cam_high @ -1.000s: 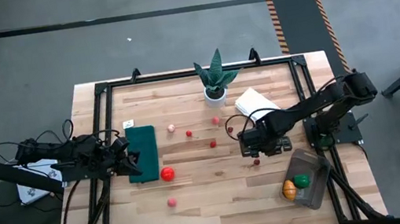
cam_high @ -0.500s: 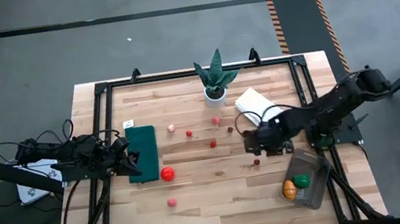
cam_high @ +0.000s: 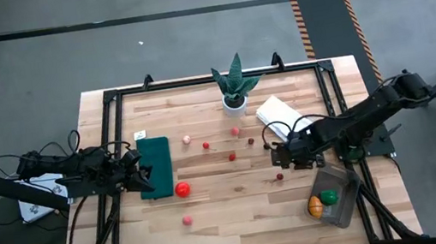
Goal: Pick and placing Produce into tupperware
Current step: Put the bottom red cherry into the black bin
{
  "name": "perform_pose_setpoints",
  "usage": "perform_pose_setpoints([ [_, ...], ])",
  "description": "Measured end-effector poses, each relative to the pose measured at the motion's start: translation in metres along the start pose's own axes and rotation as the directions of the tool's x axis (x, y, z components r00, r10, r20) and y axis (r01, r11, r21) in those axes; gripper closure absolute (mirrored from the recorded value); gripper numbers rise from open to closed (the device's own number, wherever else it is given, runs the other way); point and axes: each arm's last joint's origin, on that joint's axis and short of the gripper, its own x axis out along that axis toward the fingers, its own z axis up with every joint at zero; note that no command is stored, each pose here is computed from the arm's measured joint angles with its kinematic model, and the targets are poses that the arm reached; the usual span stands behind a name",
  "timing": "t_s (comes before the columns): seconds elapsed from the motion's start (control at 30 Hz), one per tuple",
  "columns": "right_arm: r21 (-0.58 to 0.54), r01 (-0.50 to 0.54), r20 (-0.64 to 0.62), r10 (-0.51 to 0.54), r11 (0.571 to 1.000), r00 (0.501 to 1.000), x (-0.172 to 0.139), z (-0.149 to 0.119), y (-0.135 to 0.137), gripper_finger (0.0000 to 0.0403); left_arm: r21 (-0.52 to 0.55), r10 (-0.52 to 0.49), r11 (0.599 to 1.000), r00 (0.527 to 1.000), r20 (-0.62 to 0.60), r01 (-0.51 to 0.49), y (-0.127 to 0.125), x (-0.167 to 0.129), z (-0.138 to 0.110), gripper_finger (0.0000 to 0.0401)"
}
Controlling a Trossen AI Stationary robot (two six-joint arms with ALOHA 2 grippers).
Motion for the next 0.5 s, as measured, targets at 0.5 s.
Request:
perform_pose_setpoints([
  [0.5, -0.075, 0.1, -0.008, -0.101, 0.992, 0.995, 0.019, -0.001, 0.026, 0.0199, 0.0, 0.002, 1.0, 1.0, 0.002, -0.002, 0.0, 0.0, 0.0, 0.04],
])
